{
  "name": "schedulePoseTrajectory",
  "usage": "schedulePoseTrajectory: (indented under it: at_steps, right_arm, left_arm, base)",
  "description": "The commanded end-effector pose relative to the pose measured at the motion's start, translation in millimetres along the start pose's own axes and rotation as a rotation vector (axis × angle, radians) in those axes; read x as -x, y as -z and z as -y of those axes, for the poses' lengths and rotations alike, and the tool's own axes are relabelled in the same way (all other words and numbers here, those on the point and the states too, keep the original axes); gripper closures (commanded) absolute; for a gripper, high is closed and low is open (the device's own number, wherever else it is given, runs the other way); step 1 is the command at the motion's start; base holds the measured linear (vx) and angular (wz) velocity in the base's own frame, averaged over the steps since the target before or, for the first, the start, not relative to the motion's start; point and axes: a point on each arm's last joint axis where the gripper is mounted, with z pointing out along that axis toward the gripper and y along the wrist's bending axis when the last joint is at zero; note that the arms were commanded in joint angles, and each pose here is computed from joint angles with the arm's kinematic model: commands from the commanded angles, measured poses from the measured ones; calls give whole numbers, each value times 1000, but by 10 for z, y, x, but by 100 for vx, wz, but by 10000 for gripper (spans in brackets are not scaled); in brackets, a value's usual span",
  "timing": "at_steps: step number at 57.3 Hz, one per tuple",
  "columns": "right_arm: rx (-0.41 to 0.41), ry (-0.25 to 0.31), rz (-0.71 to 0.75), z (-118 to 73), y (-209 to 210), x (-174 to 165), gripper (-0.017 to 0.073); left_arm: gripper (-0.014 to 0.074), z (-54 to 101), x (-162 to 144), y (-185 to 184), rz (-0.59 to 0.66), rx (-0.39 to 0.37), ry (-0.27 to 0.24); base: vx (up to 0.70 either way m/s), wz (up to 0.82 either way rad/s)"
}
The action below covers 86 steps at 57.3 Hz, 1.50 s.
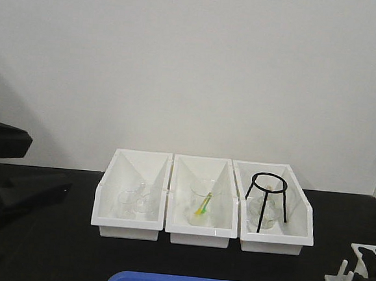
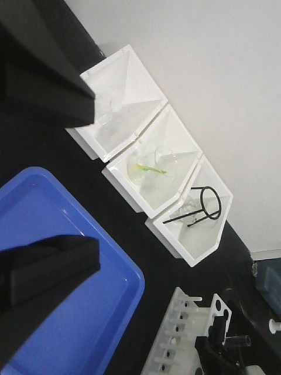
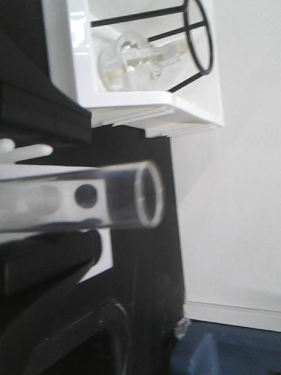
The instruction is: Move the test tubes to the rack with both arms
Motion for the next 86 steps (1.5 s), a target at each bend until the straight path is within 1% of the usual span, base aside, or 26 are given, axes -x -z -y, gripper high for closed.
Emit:
schedulePoseTrajectory:
  at_steps: [1, 12, 17, 21, 27, 30, 34, 40, 41, 43, 46, 47, 48, 49, 50, 51, 54, 57, 59, 62, 66, 68, 73, 76, 79, 86]
  right_arm:
    - [-2, 15, 202, -1, 46, 361, 62]
    - [-12, 38, 331, -52, 248, 777, 57]
    - [-22, 45, 376, -88, 404, 1002, 77]
    - [-27, 35, 393, -121, 539, 1169, 116]
    - [-45, 15, 350, -175, 763, 1432, 225]
    - [-45, 30, 320, -219, 872, 1548, 300]
    - [-48, 89, 288, -278, 1055, 1695, 403]
    - [-53, 180, 288, -367, 1368, 1845, 545]
    - [-57, 185, 286, -374, 1406, 1850, 561]
    - [-61, 186, 289, -394, 1497, 1873, 573]
    - [-58, 167, 285, -440, 1627, 1882, 572]
    - [-51, 143, 285, -454, 1652, 1878, 572]
    - [-45, 144, 285, -476, 1692, 1875, 571]
    - [-37, 125, 280, -490, 1713, 1854, 571]
    - [-20, 132, 285, -522, 1746, 1850, 571]
    - [-6, 122, 281, -541, 1761, 1825, 571]
    - [56, 143, 281, -632, 1826, 1766, 569]
    - [125, 174, 275, -724, 1873, 1700, 570]
    - [170, 183, 271, -778, 1899, 1660, 570]
    - [236, 173, 261, -851, 1932, 1606, 570]
    - [298, 153, 241, -919, 1952, 1549, 570]
    - [324, 150, 229, -948, 1956, 1525, 570]
    - [354, 176, 216, -985, 1959, 1489, 567]
    - [359, 176, 214, -992, 1961, 1486, 566]
    - [361, 176, 214, -993, 1961, 1487, 566]
    - [354, 176, 212, -988, 1959, 1486, 566]
  left_arm:
    - [96, -31, 146, 95, 121, 10, 3]
    - [96, -30, 158, 97, 135, 9, 3]
    - [96, -30, 159, 97, 137, 9, 3]
    - [98, -30, 159, 97, 137, 9, 3]
    - [144, -30, 159, 97, 137, 9, 2]
    - [204, -30, 158, 97, 135, 9, 1]
    - [316, -30, 155, 96, 132, 9, 2]
    - [526, -30, 153, 105, 132, 7, 4]
    - [568, -30, 153, 105, 132, 7, 4]
    - [618, -30, 153, 105, 132, 7, 4]
    - [617, -31, 150, 108, 129, 8, 6]
    - [617, -31, 146, 108, 125, 8, 6]
    - [617, -34, 143, 117, 124, 9, 6]
    - [616, -39, 139, 138, 124, 10, 8]
    - [616, -42, 134, 155, 124, 11, 8]
    - [615, -46, 123, 171, 121, 12, 9]
    - [615, -56, 76, 243, 128, 13, 15]
    - [615, -62, -4, 310, 137, 14, 36]
    - [614, -66, -69, 372, 149, 13, 53]
    - [614, -74, -197, 469, 161, 14, 85]
    - [612, -86, -383, 567, 165, 25, 136]
    - [612, -102, -486, 625, 173, 43, 144]
    - [611, -123, -747, 664, 164, 90, 132]
    - [611, -126, -884, 663, 155, 112, 127]
    - [611, -120, -1007, 651, 139, 121, 134]
    - [611, -94, -1208, 610, 97, 125, 127]
  base:
    - [0, 0]
    - [0, 0]
    - [0, 0]
    - [0, 0]
    - [0, 0]
    - [0, 0]
    - [0, 0]
    - [0, 0]
    - [0, 0]
    - [0, 0]
    - [0, 0]
    - [0, 0]
    - [0, 0]
    - [0, 0]
    - [0, 0]
    - [0, 0]
    - [0, 0]
    - [0, 0]
    - [0, 0]
    - [0, 0]
    - [0, 0]
    - [0, 0]
    - [0, 0]
    - [0, 0]
    - [0, 0]
    - [0, 0]
